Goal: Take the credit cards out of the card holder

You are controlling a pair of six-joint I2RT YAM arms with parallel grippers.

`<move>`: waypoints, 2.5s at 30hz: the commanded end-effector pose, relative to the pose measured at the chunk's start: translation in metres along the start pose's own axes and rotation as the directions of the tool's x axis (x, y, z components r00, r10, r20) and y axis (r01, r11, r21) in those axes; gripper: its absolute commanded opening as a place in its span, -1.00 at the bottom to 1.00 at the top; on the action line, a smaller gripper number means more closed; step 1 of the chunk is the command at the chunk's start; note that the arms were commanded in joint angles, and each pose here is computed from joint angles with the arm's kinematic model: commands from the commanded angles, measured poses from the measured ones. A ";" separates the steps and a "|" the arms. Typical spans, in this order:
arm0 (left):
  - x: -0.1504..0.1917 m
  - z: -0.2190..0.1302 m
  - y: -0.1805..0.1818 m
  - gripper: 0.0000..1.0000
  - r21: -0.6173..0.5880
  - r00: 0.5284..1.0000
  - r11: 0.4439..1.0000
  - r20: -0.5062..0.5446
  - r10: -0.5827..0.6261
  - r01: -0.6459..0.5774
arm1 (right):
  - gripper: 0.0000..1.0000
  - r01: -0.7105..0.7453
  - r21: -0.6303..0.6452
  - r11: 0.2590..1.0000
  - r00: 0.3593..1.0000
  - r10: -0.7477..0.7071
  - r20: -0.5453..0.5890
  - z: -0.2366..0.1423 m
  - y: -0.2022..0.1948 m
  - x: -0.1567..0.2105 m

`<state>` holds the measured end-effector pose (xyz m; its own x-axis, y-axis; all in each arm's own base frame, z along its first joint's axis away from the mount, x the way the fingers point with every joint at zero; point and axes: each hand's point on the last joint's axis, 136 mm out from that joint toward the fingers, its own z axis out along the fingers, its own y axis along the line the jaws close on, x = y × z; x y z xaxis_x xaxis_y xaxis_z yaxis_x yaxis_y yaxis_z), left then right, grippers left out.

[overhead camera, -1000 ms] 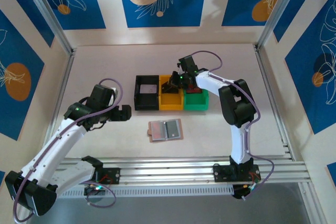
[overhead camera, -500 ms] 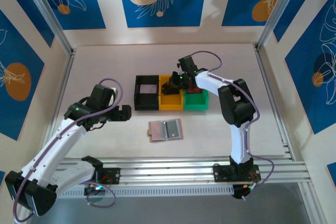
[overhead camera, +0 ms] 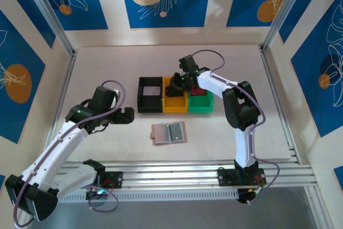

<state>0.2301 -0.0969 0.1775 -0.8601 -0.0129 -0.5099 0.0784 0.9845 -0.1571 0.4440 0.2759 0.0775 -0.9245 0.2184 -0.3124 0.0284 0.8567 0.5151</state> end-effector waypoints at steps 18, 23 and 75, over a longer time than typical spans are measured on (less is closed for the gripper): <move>0.003 0.004 -0.005 0.99 0.036 1.000 0.999 -0.023 0.009 -0.008 | -0.34 0.084 -0.084 0.993 0.992 -0.075 0.098 -0.129 0.055 -0.014; 0.008 0.001 -0.030 0.99 0.167 0.994 0.981 -0.074 -0.086 0.097 | -0.36 0.133 -0.174 0.976 0.991 -0.130 0.025 -0.152 0.054 0.054; 0.074 0.131 -0.186 0.11 0.248 0.862 0.835 -0.274 -0.426 0.491 | -0.78 0.015 -0.111 0.994 0.988 -0.032 -0.153 -0.073 -0.050 0.216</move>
<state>0.2160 -0.3026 0.0635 -0.9250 -0.3527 -0.1416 -0.2081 0.7816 -0.5880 0.2126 0.2460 0.0458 -0.9722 0.1003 -0.2114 -0.0464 0.8029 0.5943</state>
